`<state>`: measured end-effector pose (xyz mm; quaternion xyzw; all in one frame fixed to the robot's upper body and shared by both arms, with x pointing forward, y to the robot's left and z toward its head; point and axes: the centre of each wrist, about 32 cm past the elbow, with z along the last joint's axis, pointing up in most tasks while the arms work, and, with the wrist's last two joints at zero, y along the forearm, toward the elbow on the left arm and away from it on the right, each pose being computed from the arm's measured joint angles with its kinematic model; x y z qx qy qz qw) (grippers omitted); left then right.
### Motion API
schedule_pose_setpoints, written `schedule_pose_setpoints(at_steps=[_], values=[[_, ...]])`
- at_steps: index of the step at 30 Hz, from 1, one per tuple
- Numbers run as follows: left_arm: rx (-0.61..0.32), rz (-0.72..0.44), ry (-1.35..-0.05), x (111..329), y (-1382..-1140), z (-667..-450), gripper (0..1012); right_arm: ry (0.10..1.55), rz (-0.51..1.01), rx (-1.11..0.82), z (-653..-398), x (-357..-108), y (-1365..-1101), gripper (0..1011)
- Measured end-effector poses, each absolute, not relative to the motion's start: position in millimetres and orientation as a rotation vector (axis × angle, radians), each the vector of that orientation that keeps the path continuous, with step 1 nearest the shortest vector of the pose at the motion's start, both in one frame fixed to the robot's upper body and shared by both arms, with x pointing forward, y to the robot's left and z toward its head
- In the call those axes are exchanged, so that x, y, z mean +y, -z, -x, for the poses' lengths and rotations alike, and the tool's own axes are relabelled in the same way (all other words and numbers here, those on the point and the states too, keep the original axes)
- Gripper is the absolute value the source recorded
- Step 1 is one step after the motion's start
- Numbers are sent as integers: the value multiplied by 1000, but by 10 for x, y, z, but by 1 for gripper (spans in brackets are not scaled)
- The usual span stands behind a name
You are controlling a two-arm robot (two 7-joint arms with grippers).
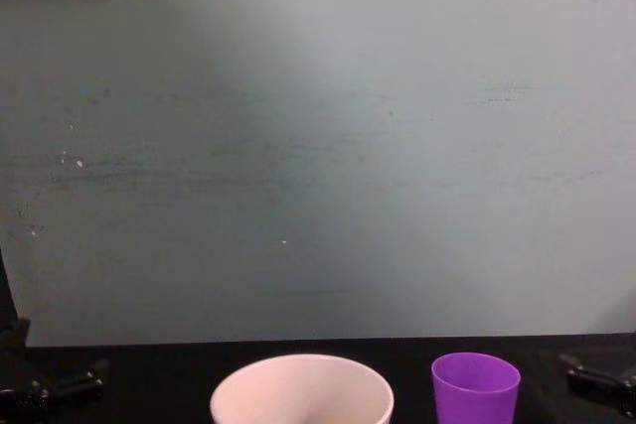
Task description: Pick up the cup and pour the mung beans from the cup into the bowl.
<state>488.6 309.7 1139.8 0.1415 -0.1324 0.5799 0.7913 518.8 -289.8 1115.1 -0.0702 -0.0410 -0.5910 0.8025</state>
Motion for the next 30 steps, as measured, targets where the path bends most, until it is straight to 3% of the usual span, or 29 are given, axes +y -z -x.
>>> schedule_pose_setpoints(at_steps=[30], values=[[-285, -304, -1248, 3097, -11398, -4886, 1000, 1267, 147, -89, -5191, -2899, -11159, 1002]])
